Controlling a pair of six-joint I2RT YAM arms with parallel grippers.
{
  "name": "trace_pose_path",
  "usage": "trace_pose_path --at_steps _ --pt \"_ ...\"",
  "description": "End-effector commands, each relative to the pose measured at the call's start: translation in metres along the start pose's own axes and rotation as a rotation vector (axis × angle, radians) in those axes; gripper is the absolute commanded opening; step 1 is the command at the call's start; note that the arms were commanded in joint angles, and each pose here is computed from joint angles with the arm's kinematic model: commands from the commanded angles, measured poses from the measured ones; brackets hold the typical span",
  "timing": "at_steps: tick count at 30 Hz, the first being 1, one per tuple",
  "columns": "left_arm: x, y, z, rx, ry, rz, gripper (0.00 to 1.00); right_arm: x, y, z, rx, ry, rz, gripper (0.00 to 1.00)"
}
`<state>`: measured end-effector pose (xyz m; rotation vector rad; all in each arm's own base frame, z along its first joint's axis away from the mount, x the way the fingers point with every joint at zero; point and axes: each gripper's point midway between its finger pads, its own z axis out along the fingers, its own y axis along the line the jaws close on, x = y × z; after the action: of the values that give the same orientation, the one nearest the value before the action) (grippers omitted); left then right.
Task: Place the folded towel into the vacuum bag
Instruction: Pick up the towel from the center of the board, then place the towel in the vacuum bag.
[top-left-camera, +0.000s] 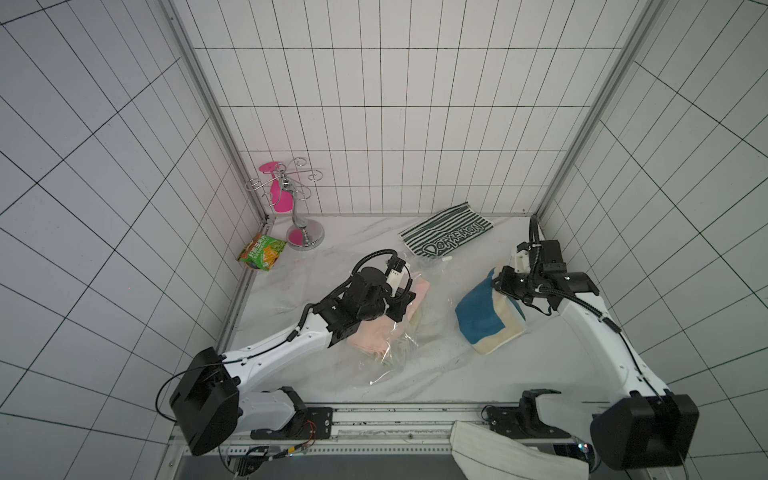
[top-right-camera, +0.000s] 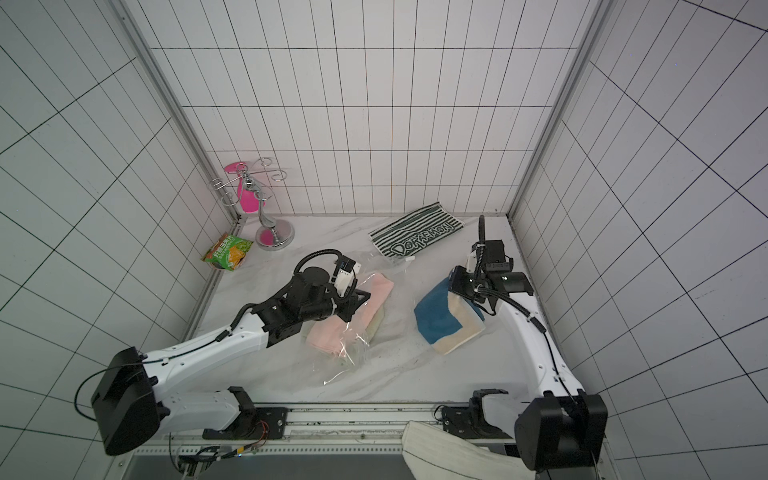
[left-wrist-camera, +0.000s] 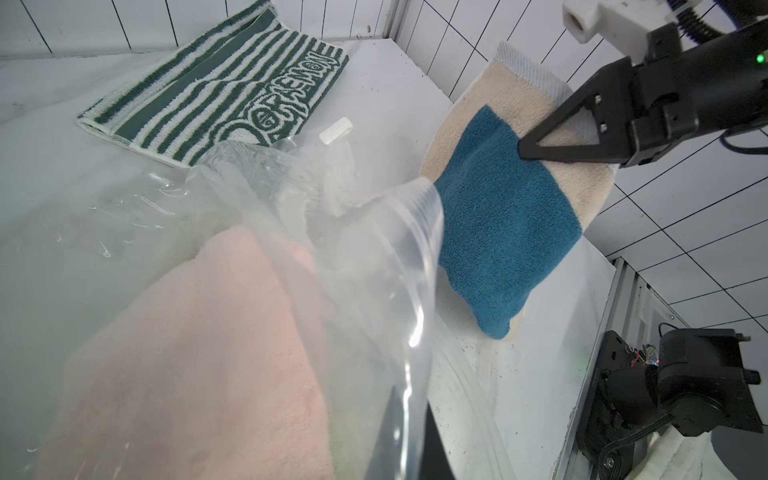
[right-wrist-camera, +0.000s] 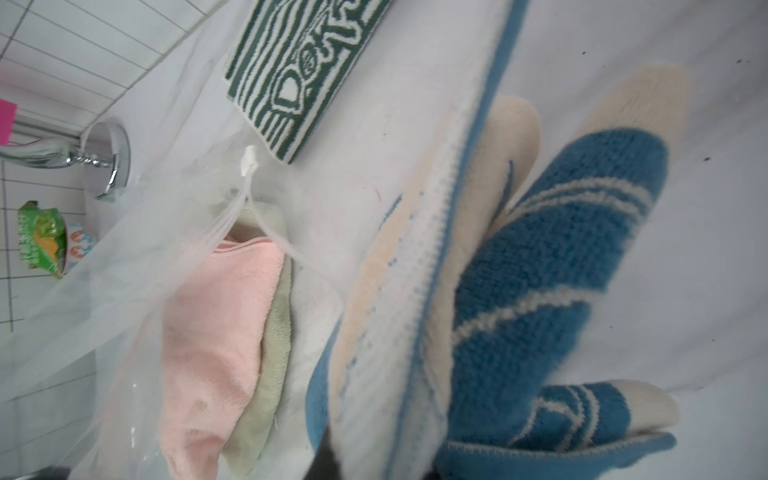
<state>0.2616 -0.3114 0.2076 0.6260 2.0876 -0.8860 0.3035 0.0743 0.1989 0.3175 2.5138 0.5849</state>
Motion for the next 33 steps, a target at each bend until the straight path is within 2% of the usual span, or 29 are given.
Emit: trace_pose_path --at_steps 1,5,9,12,16,18,20,22,25,27,31,33 --pt "-0.011 0.000 0.001 -0.008 -0.019 -0.002 0.00 0.021 0.031 -0.011 -0.142 0.085 -0.013 0.00" --pt "-0.016 -0.001 0.002 -0.006 -0.040 -0.012 0.00 0.041 0.067 -0.027 -0.296 0.160 -0.064 0.00" --pt "-0.023 -0.004 0.001 0.005 -0.063 -0.014 0.00 0.064 0.102 -0.041 -0.504 0.239 -0.042 0.00" --pt "-0.021 -0.008 0.005 0.032 -0.051 -0.015 0.00 0.063 0.135 -0.050 -0.647 0.259 -0.072 0.00" --pt "-0.021 -0.013 0.006 0.049 -0.050 -0.014 0.00 0.062 0.168 -0.039 -0.781 0.319 -0.080 0.00" --pt "-0.023 -0.015 0.004 0.054 -0.061 -0.011 0.00 0.065 0.169 -0.014 -0.804 0.357 -0.042 0.00" --pt "-0.024 -0.016 0.001 0.053 -0.072 -0.007 0.00 0.074 0.149 0.024 -0.730 0.415 0.013 0.00" --pt "-0.025 -0.016 -0.002 0.049 -0.080 -0.005 0.00 0.087 0.113 0.065 -0.515 0.446 0.028 0.00" --pt "-0.024 -0.017 -0.004 0.052 -0.084 -0.006 0.00 0.096 0.057 0.105 -0.182 0.493 -0.016 0.00" --pt "-0.023 -0.018 -0.003 0.055 -0.080 -0.004 0.00 0.099 0.031 0.123 -0.034 0.510 -0.037 0.00" --pt "-0.024 -0.021 -0.002 0.067 -0.078 0.005 0.00 0.095 0.022 0.137 0.101 0.490 -0.104 0.00" --pt "-0.025 -0.023 -0.002 0.075 -0.081 0.007 0.00 0.090 0.040 0.134 0.076 0.472 -0.151 0.00"
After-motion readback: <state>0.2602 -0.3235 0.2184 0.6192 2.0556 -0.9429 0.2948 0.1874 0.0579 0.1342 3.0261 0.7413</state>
